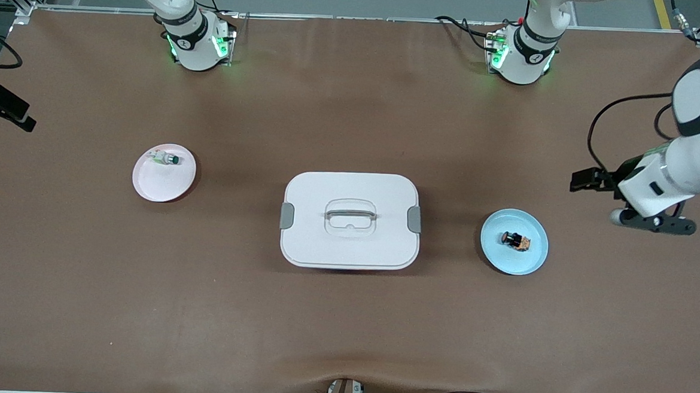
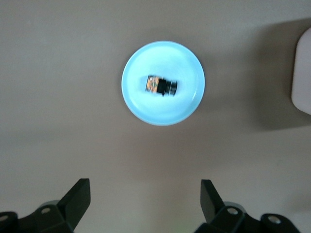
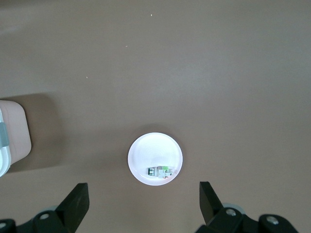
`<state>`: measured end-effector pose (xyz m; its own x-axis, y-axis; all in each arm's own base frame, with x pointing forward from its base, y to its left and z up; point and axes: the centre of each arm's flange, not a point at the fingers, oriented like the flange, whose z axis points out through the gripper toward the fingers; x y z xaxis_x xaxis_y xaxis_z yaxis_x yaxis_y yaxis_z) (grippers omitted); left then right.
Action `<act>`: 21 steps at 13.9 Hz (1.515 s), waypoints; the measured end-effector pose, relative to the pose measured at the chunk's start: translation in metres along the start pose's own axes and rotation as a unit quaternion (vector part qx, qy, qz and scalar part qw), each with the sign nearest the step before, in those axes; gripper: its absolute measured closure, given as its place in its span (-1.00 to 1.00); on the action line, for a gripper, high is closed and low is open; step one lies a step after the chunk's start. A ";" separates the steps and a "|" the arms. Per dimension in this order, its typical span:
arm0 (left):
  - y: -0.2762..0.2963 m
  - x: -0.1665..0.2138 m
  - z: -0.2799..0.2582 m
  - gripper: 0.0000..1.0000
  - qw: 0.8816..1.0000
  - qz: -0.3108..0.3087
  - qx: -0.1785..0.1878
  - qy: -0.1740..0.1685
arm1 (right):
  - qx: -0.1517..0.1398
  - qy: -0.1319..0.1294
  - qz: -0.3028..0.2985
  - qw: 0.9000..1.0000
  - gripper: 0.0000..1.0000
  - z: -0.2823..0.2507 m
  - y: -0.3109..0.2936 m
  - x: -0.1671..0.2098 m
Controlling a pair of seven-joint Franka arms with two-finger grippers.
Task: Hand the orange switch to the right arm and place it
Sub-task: 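Reach the left gripper down to the orange switch on the blue plate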
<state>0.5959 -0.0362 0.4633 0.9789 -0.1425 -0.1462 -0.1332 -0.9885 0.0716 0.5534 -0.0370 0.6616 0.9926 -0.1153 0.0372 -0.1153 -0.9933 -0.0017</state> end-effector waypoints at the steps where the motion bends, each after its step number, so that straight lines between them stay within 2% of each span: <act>1: 0.000 0.006 0.015 -1.00 1.000 0.006 0.000 0.004 | 0.000 0.000 0.000 1.000 -1.00 0.000 0.000 0.000; 6: 0.002 0.032 0.092 -1.00 0.998 0.056 0.000 0.031 | 0.000 0.000 0.000 1.000 -1.00 0.000 0.000 0.000; 11: 0.010 0.051 0.137 -1.00 0.996 0.081 -0.003 0.045 | 0.000 0.000 0.000 1.000 -1.00 0.000 0.000 0.000; 18: 0.022 0.062 0.199 -1.00 0.993 0.117 -0.007 0.034 | 0.000 0.000 0.000 1.000 -1.00 0.000 0.000 0.000; 21: 0.020 0.061 0.225 -1.00 0.990 0.140 0.015 0.019 | 0.000 0.000 0.000 1.000 -1.00 0.000 0.000 0.000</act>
<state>0.6179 -0.0763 0.2339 0.9079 -0.4097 -0.0881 -0.4041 -0.9116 0.0753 0.5534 -0.0373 0.6616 0.9925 -0.1159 0.0376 -0.1159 -0.9933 -0.0017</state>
